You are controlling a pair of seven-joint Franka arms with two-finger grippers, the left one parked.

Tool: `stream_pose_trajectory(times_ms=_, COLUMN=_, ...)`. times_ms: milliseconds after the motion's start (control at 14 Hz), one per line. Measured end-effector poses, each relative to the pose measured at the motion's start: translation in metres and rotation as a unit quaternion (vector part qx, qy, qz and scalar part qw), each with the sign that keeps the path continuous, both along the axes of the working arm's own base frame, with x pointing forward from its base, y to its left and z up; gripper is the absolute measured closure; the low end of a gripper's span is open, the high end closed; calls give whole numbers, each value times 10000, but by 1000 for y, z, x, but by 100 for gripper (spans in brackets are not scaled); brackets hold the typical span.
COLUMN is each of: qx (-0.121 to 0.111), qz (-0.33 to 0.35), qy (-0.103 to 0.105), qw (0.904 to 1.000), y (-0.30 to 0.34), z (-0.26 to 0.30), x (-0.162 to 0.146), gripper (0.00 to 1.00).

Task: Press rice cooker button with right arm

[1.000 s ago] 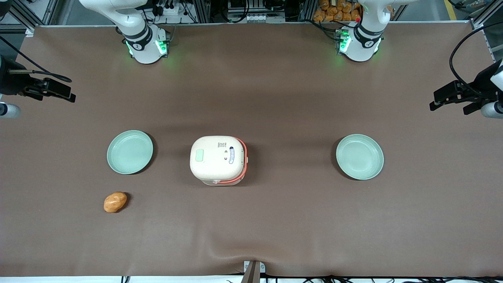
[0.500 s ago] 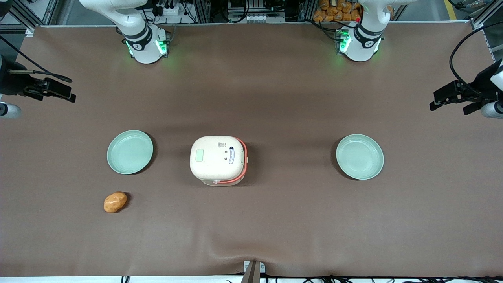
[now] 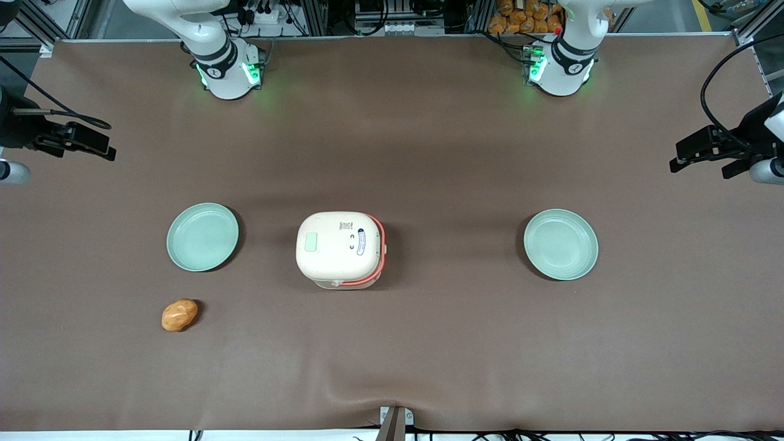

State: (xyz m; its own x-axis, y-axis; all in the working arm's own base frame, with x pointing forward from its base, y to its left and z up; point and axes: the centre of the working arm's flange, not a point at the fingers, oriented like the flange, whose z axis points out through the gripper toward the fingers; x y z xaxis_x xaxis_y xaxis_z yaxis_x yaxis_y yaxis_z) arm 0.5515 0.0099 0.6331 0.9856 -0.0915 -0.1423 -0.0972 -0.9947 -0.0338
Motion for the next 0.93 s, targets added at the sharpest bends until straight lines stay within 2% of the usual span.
stream_pose_trajectory(times_ms=357, qx=9, qz=379, qy=57, qw=9993, y=43, z=-7, x=2, gripper=0)
stream_pose_trajectory(times_ms=500, qx=171, qz=534, qy=99, qw=9984, y=66, z=-13, x=3, gripper=0)
stream_pose_trajectory(times_ms=571, qx=292, qz=632, qy=109, qw=9975, y=82, z=-19, x=6, gripper=6)
stream_pose_trajectory(times_ms=643, qx=375, qz=733, qy=101, qw=9966, y=98, z=-27, x=10, gripper=6)
stream_pose_trajectory(times_ms=714, qx=413, qz=829, qy=109, qw=9956, y=114, z=-37, x=15, gripper=13)
stream_pose_trajectory(times_ms=929, qx=482, qz=1038, qy=208, qw=9932, y=159, z=-73, x=28, gripper=48)
